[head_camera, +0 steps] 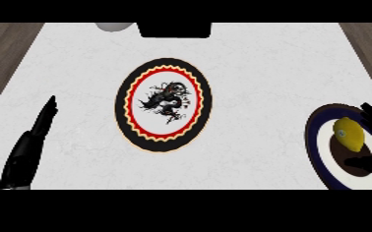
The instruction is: Pick the lemon from the plate and place it in the plate
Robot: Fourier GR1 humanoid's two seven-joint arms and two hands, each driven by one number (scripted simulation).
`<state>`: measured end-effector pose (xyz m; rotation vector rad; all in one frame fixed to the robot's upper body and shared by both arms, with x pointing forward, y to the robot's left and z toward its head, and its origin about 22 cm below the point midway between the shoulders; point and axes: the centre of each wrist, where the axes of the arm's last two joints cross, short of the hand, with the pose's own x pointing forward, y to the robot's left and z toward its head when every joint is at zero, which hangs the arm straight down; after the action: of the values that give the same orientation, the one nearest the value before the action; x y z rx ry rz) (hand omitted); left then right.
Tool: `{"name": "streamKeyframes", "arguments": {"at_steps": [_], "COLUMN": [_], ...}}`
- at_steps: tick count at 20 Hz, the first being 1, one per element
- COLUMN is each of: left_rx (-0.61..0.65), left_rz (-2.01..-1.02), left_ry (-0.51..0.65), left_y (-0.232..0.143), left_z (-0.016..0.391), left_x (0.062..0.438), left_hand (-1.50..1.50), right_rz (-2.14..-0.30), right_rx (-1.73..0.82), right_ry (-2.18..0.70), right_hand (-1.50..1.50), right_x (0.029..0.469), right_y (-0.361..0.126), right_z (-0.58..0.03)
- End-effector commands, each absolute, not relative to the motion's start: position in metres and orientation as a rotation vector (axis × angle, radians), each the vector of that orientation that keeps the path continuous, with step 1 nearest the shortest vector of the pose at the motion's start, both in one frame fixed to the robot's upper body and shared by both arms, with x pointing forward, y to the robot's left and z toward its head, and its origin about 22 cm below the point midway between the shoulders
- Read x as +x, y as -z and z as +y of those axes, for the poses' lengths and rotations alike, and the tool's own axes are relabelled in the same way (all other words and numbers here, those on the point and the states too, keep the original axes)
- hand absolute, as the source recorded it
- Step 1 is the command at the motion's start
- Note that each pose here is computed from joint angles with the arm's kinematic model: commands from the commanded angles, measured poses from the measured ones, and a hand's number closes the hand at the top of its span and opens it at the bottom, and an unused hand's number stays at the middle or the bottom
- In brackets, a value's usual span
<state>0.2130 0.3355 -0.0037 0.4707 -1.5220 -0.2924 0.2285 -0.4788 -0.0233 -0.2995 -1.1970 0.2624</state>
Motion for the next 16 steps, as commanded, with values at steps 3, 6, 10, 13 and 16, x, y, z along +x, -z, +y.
{"name": "streamKeyframes", "arguments": {"at_steps": [3, 6, 10, 13, 16], "left_rx": [0.463, 0.452, 0.473, 0.473, 0.431], "left_rz": [-1.508, -1.507, -1.517, -1.522, -1.54], "left_ry": [0.293, 0.304, 0.294, 0.298, 0.327], "left_y": [0.001, -0.008, -0.007, 0.002, 0.005], "left_z": [0.339, 0.34, 0.356, 0.336, 0.328], "left_x": [0.212, 0.22, 0.221, 0.223, 0.223], "left_hand": [0.0, 0.0, 0.0, 0.0, 0.0], "right_rz": [-1.191, -1.271, -1.299, -1.288, -1.207], "right_rx": [-0.294, -0.282, -0.275, -0.38, -0.595], "right_ry": [-0.279, -0.226, -0.231, -0.385, -0.76], "right_hand": [-1.5, 1.5, 1.5, 1.5, 1.5], "right_x": [0.227, 0.23, 0.249, 0.258, 0.301], "right_y": [0.031, 0.039, 0.04, 0.049, 0.007], "right_z": [-0.478, -0.472, -0.465, -0.433, -0.424]}}
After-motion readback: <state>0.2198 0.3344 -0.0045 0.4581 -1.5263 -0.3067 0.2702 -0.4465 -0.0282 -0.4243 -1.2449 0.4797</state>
